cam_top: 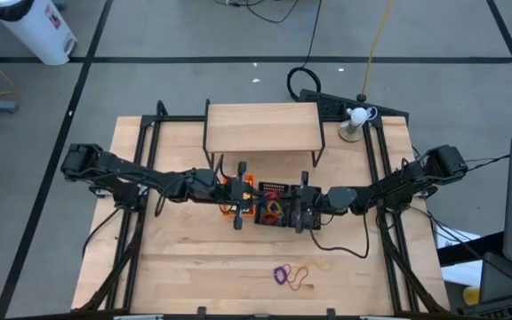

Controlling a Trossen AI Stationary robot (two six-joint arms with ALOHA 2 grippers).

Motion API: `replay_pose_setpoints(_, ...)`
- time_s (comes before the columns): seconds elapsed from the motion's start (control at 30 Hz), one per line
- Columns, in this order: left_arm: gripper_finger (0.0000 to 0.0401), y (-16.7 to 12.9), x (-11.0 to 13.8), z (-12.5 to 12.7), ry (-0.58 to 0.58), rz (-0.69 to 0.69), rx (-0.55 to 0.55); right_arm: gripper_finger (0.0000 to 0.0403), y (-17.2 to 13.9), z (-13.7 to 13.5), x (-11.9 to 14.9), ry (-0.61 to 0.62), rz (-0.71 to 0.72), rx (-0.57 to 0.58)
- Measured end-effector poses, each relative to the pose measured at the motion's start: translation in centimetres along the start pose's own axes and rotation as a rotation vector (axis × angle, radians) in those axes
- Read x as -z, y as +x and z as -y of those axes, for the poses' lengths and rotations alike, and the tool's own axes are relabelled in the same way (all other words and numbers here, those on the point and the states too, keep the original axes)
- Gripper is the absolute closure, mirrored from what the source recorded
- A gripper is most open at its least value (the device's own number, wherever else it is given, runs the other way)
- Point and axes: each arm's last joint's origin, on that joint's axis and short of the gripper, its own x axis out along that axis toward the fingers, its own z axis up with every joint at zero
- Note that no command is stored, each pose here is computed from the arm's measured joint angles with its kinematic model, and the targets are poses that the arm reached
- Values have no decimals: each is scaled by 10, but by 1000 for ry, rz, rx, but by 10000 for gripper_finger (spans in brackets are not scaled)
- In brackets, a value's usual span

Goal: Pick & Place Office Desk Supplies
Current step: Put the red rubber band into the right black bin

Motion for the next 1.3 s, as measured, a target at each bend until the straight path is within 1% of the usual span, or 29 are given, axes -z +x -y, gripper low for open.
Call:
replay_pose_setpoints(0.07, 366, 0, 0, 0, 15, -1, -2, 401, 0, 0, 0, -9, 0, -1)
replay_pose_setpoints(0.2, 330, 0, 1, -3, 5, -3, -9, 401, -2, -2, -4, -4, 15, -8)
replay_pose_setpoints(0.43, 247, 1, 2, -11, -4, -4, -38, 402, -13, -6, -17, -15, 31, -29)
replay_pose_setpoints(0.57, 201, 0, 2, -15, 1, -10, -66, 402, -26, -9, -25, -70, -12, 54)
replay_pose_setpoints(0.67, 177, -1, 2, -16, 11, -23, -93, 402, -38, -10, -30, -106, -61, 130)
replay_pose_setpoints(0.77, 166, -4, 3, -16, 20, -64, -104, 402, -51, -11, -35, -109, -90, 189)
replay_pose_setpoints(0.87, 165, -6, 2, -15, 8, -80, -120, 402, -61, -10, -37, -88, -115, 215)
replay_pose_setpoints(0.97, 165, -9, 3, -13, 11, -113, -118, 403, -65, -9, -37, -50, -136, 216)
replay_pose_setpoints(1.07, 164, -11, 1, -12, 9, -116, -114, 403, -67, -7, -36, -15, -159, 219)
replay_pose_setpoints(1.23, 164, -14, 3, -3, -5, -162, -78, 403, -71, -5, -35, 43, -184, 224)
replay_pose_setpoints(1.3, 164, -14, 4, 0, -17, -176, -69, 402, -73, -5, -35, 63, -198, 183)
